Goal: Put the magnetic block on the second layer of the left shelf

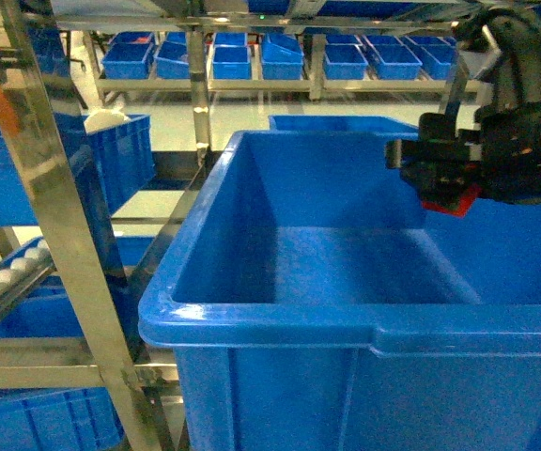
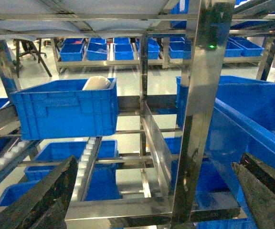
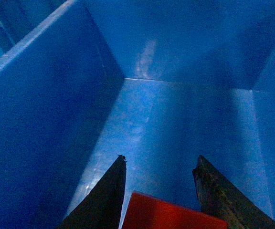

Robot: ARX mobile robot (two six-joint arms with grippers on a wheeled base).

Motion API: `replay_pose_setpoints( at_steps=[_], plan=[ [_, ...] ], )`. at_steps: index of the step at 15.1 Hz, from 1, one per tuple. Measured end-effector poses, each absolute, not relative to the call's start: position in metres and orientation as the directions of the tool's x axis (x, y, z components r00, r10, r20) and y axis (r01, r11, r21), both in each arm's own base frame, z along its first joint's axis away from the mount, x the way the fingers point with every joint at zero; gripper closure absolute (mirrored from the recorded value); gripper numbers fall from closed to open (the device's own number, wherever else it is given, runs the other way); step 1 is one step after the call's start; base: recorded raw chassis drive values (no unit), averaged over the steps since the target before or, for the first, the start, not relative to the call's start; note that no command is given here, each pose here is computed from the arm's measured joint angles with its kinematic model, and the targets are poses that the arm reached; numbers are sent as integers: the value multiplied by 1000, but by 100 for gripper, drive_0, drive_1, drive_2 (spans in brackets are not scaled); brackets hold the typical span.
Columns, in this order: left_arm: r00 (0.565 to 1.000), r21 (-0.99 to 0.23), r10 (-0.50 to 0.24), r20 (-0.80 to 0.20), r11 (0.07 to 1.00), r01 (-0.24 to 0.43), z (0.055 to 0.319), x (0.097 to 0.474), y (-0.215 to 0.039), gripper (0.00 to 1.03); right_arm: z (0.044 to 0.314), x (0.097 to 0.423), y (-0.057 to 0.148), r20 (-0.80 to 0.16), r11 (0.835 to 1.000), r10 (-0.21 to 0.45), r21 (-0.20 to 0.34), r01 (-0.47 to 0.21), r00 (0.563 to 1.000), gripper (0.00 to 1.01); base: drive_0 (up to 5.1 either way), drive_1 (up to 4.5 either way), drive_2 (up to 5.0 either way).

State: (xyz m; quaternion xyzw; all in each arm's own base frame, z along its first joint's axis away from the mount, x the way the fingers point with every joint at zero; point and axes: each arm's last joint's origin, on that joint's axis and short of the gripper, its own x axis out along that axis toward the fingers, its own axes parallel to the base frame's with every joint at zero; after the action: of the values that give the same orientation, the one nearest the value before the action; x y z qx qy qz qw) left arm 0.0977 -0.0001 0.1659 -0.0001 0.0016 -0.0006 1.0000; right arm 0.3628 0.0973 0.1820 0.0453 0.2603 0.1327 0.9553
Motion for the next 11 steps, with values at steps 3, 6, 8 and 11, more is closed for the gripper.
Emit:
replay_pose_setpoints(
  at_steps=[3,6,8,11],
  plan=[
    [1000,0,0,-3,1000,0,166,98,0,5,158,362,99,-457,970,224,21,-241,861,37,0,0,0],
    [1000,0,0,-3,1000,0,166,98,0,5,199,251,49,-249,991,134,15,-135,959,4,0,0,0],
    [1000,0,-1,-3,1000,1,166,98,0,5,210,209,26,-245,1000,24,10,-22,969,3,0,0,0],
    [1000,0,-1,-3,1000,1,166,98,0,5,242,197,15,-176,996,-30,83,45,984,3,0,0,0]
  ],
)
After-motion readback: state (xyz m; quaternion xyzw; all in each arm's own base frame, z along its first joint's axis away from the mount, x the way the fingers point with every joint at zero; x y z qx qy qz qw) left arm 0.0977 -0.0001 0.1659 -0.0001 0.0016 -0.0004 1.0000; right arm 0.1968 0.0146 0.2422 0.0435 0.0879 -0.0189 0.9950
